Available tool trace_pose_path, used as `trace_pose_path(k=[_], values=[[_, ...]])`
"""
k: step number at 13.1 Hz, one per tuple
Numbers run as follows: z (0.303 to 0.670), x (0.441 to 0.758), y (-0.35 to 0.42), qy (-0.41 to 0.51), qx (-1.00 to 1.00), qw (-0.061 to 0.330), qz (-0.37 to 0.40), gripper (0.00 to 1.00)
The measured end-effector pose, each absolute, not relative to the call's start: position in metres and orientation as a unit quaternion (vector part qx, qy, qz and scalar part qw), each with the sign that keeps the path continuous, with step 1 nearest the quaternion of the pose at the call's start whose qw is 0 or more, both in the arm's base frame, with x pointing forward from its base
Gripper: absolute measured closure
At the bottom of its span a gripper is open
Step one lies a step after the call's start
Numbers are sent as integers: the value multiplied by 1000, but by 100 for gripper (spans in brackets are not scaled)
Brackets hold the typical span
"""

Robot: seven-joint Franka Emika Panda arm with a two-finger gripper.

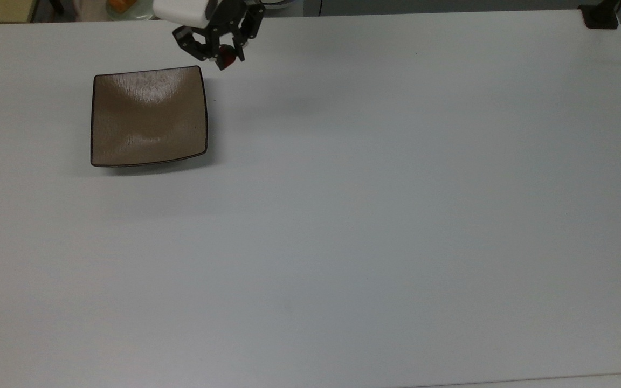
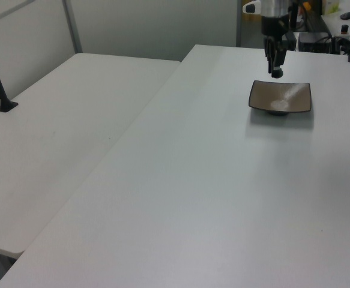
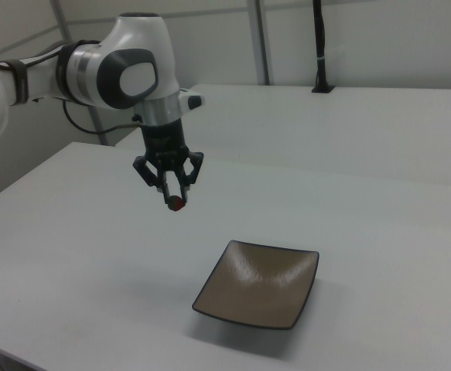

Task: Strawberries on a ceramic plate
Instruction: 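Lower the strawberry into the plate and open the gripper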

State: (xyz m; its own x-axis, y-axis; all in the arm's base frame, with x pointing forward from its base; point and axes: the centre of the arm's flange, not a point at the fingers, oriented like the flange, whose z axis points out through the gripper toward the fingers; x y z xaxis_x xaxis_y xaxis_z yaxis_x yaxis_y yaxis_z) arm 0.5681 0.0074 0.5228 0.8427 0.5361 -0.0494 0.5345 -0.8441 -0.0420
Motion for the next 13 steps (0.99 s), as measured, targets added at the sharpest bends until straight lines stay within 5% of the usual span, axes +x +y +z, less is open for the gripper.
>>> trace_pose_path(k=[7,13], values=[[510,572,-75,-244,-969,-4,33,67],[460,592,-119,-227,-973,-12,33,67]])
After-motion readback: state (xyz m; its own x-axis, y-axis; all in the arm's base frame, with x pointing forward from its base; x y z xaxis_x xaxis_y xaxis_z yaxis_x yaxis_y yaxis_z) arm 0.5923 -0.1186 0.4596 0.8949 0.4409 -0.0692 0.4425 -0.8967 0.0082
